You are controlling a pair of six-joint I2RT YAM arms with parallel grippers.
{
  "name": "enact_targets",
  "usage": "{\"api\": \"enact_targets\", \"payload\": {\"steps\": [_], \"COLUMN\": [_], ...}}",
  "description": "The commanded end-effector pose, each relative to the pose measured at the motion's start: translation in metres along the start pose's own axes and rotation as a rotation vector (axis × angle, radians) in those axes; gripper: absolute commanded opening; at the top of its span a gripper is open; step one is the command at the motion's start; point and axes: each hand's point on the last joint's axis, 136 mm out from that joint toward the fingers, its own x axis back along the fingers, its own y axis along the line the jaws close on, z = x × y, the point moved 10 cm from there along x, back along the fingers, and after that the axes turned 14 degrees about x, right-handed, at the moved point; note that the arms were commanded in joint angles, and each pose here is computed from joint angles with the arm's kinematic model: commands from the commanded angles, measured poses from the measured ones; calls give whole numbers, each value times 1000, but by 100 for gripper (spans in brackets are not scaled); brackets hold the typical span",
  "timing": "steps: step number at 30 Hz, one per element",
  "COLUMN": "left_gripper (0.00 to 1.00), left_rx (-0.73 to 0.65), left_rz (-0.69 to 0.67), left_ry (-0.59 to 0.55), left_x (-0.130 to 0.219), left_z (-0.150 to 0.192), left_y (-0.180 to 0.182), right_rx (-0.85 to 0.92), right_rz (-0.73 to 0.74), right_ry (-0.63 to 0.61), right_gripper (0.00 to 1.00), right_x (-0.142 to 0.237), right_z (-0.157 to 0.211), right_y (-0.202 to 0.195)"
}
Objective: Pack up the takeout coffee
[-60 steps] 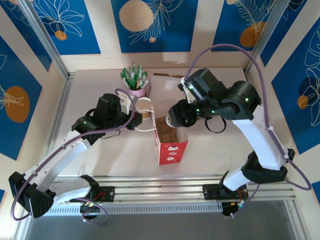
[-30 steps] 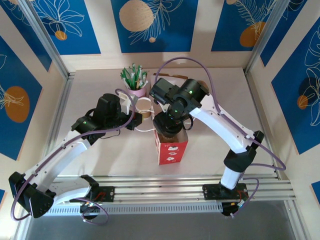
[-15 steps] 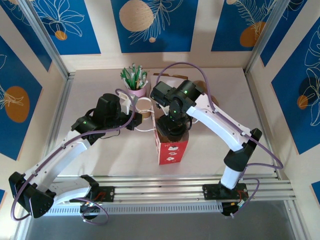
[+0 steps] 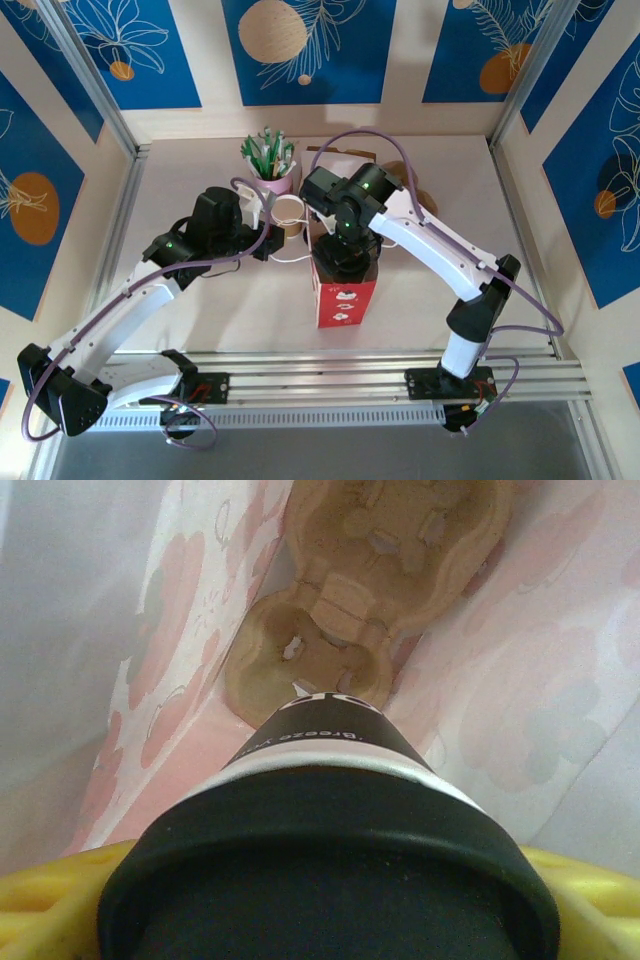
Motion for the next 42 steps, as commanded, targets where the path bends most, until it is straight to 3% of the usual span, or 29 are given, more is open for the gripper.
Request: {"api": "enact_targets", "payload": {"steps": [1, 42], "left_gripper": [0, 0], "left_rx": [-18, -29], "left_rz": [20, 3], "left_ry": [-3, -10], "left_x": [2, 4], "left_z": [-1, -1], "left_y": [1, 2], "right_rx": [7, -115], "right_rz": [-27, -113], "right_ry": [34, 33], "right_gripper": [77, 76], "right_x": [-10, -51], "right_z": [-6, 3], "right_y": [7, -1]}}
